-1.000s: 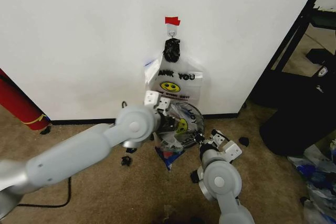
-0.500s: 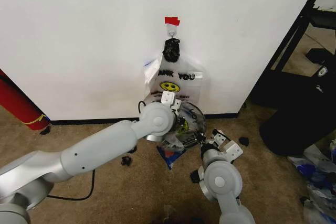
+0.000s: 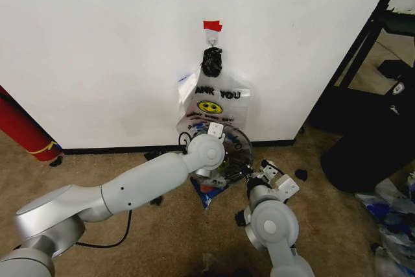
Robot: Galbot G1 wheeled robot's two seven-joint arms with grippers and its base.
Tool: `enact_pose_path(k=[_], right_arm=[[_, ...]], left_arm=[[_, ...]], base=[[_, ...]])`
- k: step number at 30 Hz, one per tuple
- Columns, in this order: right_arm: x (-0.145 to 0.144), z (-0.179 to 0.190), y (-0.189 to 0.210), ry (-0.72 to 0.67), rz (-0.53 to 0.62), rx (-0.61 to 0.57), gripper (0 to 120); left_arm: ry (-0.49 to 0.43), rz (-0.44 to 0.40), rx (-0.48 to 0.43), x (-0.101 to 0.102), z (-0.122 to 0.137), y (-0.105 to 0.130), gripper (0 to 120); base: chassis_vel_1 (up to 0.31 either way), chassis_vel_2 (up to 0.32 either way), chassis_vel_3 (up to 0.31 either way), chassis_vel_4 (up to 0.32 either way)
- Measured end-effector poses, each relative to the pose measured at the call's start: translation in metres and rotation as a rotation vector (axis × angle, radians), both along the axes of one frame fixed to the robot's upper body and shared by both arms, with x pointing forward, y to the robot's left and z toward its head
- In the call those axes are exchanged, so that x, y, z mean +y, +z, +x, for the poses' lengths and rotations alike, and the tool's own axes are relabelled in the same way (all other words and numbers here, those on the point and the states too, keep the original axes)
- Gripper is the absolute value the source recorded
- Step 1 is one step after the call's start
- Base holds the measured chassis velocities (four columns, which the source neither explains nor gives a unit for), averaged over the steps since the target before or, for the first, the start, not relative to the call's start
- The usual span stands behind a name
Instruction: Pick up the garbage bag from the wall and place it over the trash bin.
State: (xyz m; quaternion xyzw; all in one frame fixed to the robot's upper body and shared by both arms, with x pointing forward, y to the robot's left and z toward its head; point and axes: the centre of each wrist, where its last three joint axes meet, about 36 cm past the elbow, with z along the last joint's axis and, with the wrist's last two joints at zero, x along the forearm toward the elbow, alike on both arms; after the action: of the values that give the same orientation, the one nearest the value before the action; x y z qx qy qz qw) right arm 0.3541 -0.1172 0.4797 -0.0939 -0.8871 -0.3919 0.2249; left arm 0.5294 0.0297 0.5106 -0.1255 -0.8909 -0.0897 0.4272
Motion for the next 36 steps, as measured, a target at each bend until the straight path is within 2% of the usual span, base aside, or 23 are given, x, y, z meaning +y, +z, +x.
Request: enact_pose_path(k=[16, 27, 32, 36], right_arm=[[0.006, -0.005, -0.002, 0.018, -0.037, -0.030, 0], [0.007, -0.007, -0.001, 0.023, -0.035, -0.033, 0], [0.009, -0.008, -0.002, 0.028, -0.036, -0.031, 0], [0.009, -0.009, -0.002, 0.030, -0.038, -0.030, 0]], left_arm=[[0.015, 0.095, -0.003, -0.004, 0.021, -0.036, 0], [0.010, 0.204, -0.036, 0.000, 0.029, -0.055, 0], [-0.003, 0.232, -0.042, -0.001, 0.029, -0.063, 0], [-0.005, 0.220, -0.043, -0.001, 0.028, -0.063, 0]], base=[[0.000, 0.000, 0.000, 0.000], [0.000, 0.000, 0.000, 0.000], [0.000, 0.000, 0.000, 0.000], [0.000, 0.000, 0.000, 0.000]])
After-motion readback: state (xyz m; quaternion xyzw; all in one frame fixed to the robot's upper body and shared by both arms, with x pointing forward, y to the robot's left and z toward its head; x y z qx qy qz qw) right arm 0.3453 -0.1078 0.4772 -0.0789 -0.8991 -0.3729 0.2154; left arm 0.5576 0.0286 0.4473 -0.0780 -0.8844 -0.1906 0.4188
